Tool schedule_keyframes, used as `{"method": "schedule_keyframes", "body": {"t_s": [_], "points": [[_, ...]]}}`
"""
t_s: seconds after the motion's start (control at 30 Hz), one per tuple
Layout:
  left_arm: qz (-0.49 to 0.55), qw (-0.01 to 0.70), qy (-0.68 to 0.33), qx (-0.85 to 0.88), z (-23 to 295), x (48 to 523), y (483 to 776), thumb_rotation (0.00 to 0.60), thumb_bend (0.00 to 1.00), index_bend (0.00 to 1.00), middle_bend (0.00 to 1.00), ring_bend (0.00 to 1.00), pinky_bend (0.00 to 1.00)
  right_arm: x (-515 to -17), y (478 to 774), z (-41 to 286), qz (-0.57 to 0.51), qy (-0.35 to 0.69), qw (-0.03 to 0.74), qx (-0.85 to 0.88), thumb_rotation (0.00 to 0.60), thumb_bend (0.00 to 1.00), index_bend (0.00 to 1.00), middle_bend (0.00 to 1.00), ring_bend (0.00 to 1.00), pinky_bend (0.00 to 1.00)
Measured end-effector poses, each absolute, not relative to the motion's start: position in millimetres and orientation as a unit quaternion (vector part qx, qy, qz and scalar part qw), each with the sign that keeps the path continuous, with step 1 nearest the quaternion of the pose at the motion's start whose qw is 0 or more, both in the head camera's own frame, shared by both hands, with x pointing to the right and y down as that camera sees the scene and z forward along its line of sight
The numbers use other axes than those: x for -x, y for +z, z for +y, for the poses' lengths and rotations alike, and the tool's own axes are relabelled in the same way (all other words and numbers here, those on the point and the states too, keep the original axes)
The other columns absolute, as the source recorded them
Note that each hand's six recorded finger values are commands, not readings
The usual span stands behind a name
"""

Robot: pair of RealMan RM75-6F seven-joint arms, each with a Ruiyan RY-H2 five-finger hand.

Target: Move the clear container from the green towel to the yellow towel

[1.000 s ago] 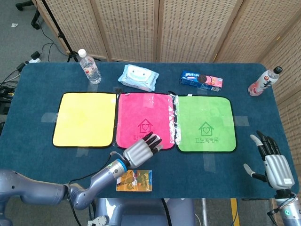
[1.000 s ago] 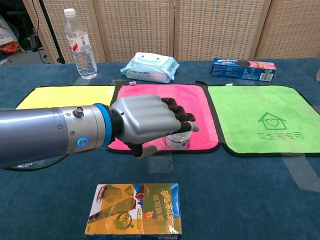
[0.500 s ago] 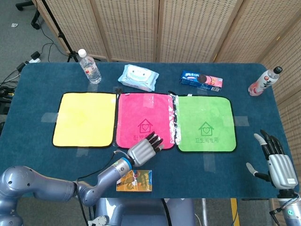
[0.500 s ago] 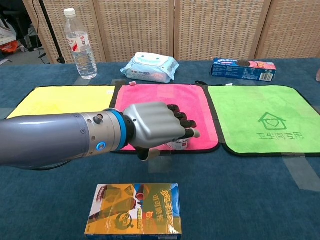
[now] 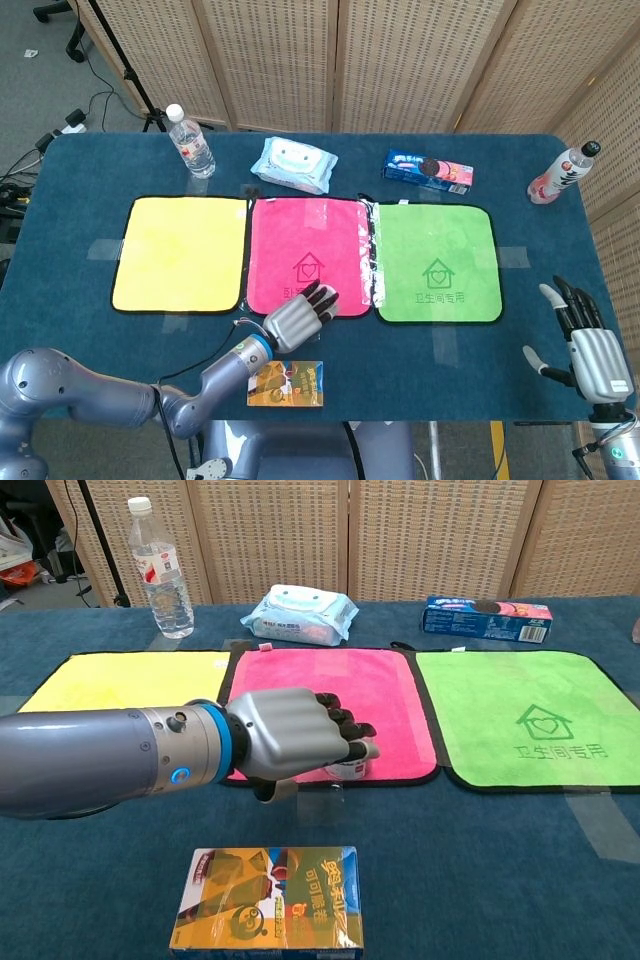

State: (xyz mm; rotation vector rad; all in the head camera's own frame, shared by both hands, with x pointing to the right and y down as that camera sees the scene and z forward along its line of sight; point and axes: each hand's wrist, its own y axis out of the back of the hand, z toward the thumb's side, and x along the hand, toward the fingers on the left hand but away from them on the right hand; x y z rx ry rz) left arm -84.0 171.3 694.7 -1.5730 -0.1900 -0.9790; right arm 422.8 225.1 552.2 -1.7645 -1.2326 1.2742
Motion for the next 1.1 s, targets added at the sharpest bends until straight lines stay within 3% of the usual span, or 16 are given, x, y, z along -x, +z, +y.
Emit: {"method": "schedule_keyframes", "body": {"t_s": [1.1], "points": [[-0.09, 0.606, -0.469, 0.636, 148.4, 152.6, 698.7, 0.6, 0.47, 0.0, 0.0, 0.0, 0.0, -419.0, 554.1, 226.6, -0.465, 0.485, 0.322, 0.668, 0.6, 0.31, 0.11, 0.0, 0.0, 0.05]]}}
